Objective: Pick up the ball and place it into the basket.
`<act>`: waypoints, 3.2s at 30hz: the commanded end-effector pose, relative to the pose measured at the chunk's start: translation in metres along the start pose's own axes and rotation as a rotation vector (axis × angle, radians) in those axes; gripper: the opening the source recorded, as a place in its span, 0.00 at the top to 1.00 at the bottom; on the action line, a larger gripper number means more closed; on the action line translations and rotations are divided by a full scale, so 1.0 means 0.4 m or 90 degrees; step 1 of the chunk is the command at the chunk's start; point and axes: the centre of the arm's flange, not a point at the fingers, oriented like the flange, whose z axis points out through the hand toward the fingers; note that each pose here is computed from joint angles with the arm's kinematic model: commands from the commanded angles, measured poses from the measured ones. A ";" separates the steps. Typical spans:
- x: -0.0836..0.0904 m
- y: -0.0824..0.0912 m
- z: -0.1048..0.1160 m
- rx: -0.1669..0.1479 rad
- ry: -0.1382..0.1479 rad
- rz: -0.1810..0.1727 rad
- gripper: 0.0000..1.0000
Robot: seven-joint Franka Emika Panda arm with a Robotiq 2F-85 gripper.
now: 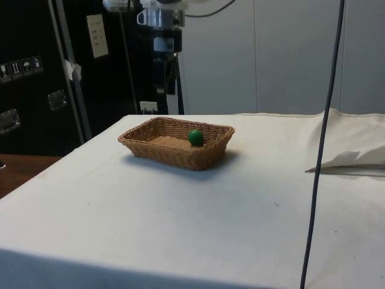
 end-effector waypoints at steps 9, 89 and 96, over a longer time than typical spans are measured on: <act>0.019 -0.021 -0.062 0.001 -0.014 -0.039 0.00; 0.076 -0.175 -0.143 0.001 -0.051 0.028 0.00; 0.076 -0.175 -0.141 0.001 -0.050 0.058 0.00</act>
